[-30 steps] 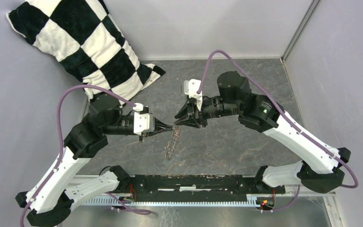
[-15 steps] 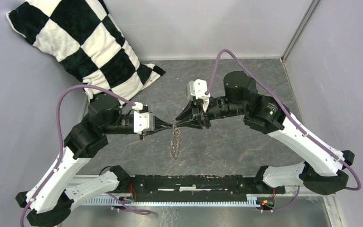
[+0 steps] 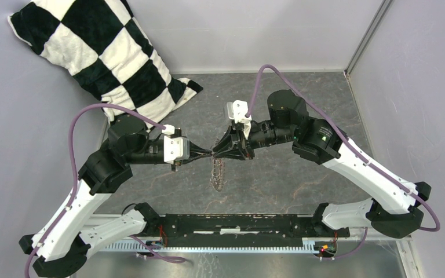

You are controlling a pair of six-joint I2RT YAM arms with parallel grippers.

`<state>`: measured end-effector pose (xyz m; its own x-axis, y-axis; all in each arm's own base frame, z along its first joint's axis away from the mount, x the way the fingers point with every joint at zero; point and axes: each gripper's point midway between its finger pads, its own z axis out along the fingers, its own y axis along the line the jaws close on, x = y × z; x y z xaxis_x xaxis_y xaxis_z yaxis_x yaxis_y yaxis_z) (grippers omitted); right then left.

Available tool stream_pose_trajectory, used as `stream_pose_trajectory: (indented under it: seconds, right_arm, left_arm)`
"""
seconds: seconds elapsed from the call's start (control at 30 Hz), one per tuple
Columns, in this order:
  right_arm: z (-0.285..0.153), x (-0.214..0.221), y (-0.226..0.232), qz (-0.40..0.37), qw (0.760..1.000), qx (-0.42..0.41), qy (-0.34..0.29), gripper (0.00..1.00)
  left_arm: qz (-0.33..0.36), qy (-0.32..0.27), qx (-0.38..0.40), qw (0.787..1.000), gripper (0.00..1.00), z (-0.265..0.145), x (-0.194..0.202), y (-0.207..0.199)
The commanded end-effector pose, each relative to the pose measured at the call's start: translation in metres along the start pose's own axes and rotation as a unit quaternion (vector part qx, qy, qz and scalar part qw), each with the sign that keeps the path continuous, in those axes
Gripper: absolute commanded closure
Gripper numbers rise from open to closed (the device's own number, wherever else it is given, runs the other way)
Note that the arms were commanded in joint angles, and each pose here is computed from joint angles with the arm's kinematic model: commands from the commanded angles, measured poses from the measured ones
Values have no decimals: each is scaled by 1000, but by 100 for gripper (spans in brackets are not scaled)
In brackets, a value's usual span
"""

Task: Put the keys on the keyring
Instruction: Adjust the key on the keyring.

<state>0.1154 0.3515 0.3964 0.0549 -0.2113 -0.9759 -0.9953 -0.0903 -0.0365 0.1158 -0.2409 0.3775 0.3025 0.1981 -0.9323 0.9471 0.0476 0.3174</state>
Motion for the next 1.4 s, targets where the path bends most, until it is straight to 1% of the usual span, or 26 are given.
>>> stream_pose_trajectory:
  seconds: [0.0, 0.3, 0.47, 0.53, 0.6, 0.63, 0.67, 0.77, 0.8, 0.83, 0.87, 0.97, 1.07, 1.1, 1.2, 1.37]
  right_arm:
    - [2, -8, 0, -5, 1000, -5, -19, 75]
    - [5, -7, 0, -4, 1000, -8, -30, 82]
    - [6, -3, 1, -1, 1000, -11, -23, 85]
    - [5, -4, 1, -4, 1000, -9, -25, 90]
    - [4, -6, 0, -5, 1000, -5, -27, 99]
    - [4, -6, -2, -6, 1000, 0, -27, 100]
    - [3, -7, -2, -8, 1000, 3, -29, 99]
    - [-1, -9, -3, -13, 999, 15, -42, 100]
    - [-3, -11, -3, -16, 998, 21, -48, 100]
    - [-6, -13, -4, -19, 998, 27, -56, 100]
    - [-7, -12, -4, -18, 998, 30, -60, 100]
    - [-13, -15, -1, -19, 995, 34, -88, 100]
    - [-21, -22, 5, -28, 990, 33, -131, 100]
    - [-22, -20, 8, -16, 989, 31, -143, 100]
    - [-25, -22, 13, -14, 983, 27, -182, 100]
    - [-22, -18, 17, 3, 976, 14, -215, 100]
  left_arm:
    - [9, -31, -15, 999, 98, -3, -21, 6]
    - [9, -35, -11, 999, 98, -3, -24, 5]
    - [10, -36, -14, 999, 98, -4, -25, 5]
    - [10, -37, -13, 999, 98, -5, -26, 4]
    - [9, -39, -10, 999, 98, -5, -26, 3]
    - [10, -40, -8, 999, 98, -5, -27, 2]
    - [10, -41, -7, 999, 96, -5, -27, 2]
    - [9, -41, -6, 999, 83, -6, -27, 0]
    - [10, -42, -6, 999, 76, -7, -27, -1]
    - [10, -42, -6, 999, 67, -8, -26, -2]
    - [10, -42, -6, 999, 61, -9, -25, -4]
    - [14, -39, 3, 999, 57, -11, -20, -11]
    - [18, -27, 2, 999, 57, -13, -13, -12]
    - [19, -23, -1, 1000, 57, -14, -11, -12]
    - [14, -24, 2, 1000, 56, -13, -8, -14]
    - [9, -24, 20, 999, 53, -6, -3, -17]
